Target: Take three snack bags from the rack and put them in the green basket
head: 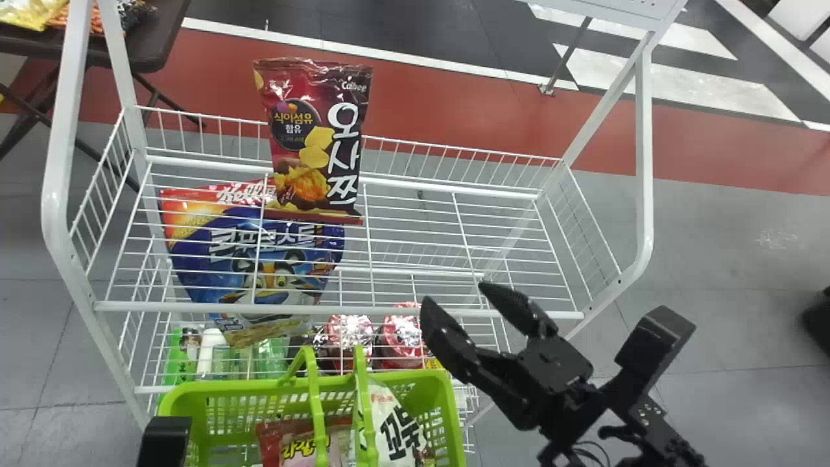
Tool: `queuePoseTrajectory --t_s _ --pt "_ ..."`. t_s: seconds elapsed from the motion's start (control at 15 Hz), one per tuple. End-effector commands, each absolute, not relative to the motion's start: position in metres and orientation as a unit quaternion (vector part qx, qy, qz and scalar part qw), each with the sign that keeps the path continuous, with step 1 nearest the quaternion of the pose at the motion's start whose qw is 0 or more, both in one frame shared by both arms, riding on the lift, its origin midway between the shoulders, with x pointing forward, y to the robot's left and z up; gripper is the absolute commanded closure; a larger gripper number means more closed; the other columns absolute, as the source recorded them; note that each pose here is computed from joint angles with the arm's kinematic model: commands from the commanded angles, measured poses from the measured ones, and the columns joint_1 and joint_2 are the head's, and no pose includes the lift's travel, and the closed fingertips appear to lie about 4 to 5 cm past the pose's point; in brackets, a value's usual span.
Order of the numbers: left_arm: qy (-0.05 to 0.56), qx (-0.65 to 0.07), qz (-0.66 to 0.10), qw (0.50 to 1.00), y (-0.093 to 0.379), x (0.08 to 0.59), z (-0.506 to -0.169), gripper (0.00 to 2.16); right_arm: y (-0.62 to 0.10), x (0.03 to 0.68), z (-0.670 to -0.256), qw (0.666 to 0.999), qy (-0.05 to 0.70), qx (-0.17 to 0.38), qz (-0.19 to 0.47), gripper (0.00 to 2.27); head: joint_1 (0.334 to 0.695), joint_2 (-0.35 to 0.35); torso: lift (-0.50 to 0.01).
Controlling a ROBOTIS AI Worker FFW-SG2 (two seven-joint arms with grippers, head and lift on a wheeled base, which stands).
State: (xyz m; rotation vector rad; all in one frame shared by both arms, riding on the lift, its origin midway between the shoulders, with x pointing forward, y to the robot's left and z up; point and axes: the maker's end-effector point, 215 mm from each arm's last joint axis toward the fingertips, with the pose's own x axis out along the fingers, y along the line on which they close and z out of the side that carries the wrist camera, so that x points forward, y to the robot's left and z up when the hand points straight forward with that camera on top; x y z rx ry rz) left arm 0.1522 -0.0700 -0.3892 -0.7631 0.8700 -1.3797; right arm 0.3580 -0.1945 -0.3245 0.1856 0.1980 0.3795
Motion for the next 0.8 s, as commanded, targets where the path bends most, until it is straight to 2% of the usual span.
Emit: queuePoseTrajectory --t_s 0.0,0.2,0.4,0.73 --pt "0.378 -0.333 -0.6 0.622 -0.069 0.153 -0.389 1.7 -0.163 0.358 -0.311 0.977 0.084 0.07 0.185 0.06 0.695 -0.35 -0.007" --pt "0.383 -0.333 -0.594 0.624 -0.065 0.155 -0.393 1.7 -0.153 0.354 -0.317 0.977 0.104 0.081 0.17 0.07 0.695 -0.35 -0.007" --pt "0.387 -0.335 -0.595 0.62 -0.064 0.153 -0.393 1.7 -0.165 0.36 -0.315 0.984 0.084 0.074 0.141 0.07 0.695 -0.35 -0.007" --pt "0.385 -0.336 -0.596 0.619 -0.064 0.153 -0.391 1.7 -0.168 0.362 -0.301 0.986 0.058 0.074 0.137 0.07 0.695 -0.35 -0.007"
